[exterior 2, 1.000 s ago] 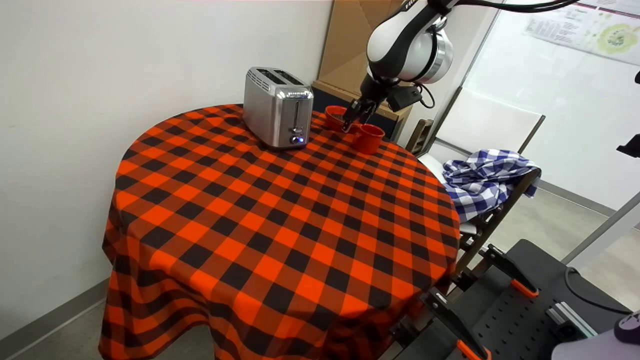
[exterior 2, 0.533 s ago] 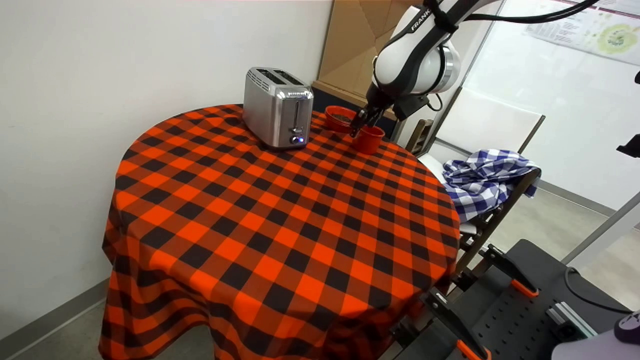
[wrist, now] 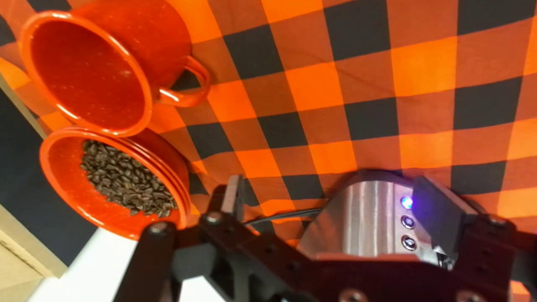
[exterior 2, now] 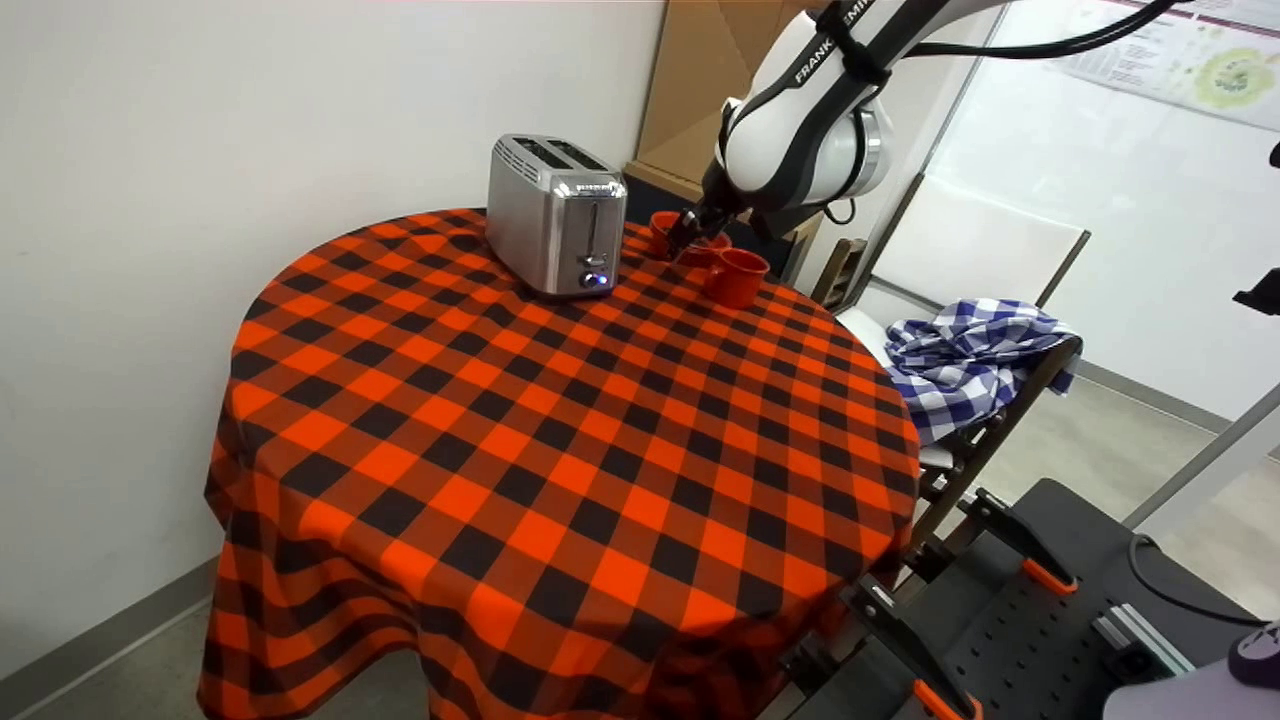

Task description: Push the button on the toaster

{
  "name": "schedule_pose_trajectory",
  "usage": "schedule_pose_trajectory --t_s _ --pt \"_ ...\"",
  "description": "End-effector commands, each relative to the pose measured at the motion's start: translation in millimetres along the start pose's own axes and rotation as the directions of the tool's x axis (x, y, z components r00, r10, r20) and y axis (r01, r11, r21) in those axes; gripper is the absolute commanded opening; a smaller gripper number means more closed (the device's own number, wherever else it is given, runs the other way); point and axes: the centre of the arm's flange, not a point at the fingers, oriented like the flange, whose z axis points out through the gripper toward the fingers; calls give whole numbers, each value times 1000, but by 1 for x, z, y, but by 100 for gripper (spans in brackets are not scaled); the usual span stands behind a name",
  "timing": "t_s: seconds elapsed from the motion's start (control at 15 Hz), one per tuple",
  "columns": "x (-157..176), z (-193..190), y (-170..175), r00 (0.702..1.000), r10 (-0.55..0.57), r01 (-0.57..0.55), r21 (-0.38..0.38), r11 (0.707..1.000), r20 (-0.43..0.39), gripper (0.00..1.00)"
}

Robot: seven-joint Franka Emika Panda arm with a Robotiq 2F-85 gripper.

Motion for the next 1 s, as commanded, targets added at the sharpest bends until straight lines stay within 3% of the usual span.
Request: schedule_pose_trajectory --t_s 0.0,0.47,0.93 --pt "9 20 -6 1000 17 -16 25 1000 -23 100" --pt "3 55 6 1000 21 -20 30 999 -20 100" --pt "22 84 -3 998 23 -21 40 999 -50 100"
